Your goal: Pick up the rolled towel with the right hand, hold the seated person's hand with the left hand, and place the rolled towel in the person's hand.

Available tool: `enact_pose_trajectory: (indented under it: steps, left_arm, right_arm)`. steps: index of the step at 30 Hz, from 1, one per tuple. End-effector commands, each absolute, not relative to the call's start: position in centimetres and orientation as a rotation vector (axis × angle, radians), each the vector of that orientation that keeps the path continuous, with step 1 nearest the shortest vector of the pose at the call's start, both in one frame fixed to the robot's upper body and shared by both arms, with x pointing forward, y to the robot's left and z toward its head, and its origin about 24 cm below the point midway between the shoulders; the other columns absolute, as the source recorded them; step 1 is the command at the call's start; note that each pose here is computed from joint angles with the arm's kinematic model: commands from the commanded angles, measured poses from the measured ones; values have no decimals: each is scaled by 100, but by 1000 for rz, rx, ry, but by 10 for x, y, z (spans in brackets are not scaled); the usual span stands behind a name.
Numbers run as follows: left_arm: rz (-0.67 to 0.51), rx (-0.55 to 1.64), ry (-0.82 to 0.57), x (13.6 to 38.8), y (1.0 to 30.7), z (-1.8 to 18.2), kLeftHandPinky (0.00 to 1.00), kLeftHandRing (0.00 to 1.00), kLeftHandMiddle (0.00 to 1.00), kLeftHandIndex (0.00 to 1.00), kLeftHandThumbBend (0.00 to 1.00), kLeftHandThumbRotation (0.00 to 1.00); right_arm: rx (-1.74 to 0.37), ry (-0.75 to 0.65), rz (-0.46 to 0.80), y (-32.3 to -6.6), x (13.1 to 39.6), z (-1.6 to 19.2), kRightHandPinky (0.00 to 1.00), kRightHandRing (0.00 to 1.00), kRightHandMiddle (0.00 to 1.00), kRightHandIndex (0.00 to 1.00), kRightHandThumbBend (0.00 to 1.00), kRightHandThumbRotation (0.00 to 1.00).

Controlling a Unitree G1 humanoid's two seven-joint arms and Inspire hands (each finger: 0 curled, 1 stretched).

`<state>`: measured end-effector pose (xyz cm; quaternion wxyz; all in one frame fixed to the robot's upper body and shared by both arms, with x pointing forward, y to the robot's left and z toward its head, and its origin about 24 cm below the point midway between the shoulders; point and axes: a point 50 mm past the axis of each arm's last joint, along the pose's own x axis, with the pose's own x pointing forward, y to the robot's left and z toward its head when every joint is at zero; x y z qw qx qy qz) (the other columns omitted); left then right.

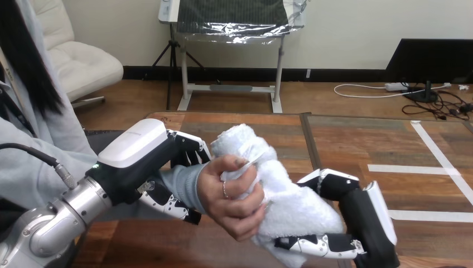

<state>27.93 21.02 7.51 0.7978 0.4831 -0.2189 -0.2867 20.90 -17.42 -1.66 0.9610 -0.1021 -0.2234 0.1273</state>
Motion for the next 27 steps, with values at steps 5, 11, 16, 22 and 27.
enact_pose_trajectory:
  steps: [5, 11, 16, 22, 27]
  left_arm:
    - [-620, 1024, -500, 286, 204, 83, 56, 61, 65, 68, 99, 24]
    - [-623, 1040, -497, 285, 206, 81, 67, 69, 73, 75, 100, 31]
    - [-623, 1057, -490, 284, 207, 79, 76, 75, 79, 82, 100, 37]
    - [-628, 1070, -476, 283, 208, 76, 81, 80, 84, 87, 100, 42]
    - [-639, 1074, -457, 282, 209, 74, 85, 84, 88, 93, 100, 46]
  right_arm:
    - [-234, -528, 357, -163, 229, 2, 57, 60, 62, 65, 96, 29]
    - [-259, -491, 390, -164, 229, 0, 68, 70, 71, 73, 99, 41]
    - [-315, -458, 433, -165, 230, -2, 79, 81, 80, 82, 100, 55]
    - [-372, -410, 475, -166, 230, -5, 88, 90, 88, 91, 100, 68]
    - [-404, -375, 495, -165, 230, -6, 94, 97, 95, 98, 100, 78]
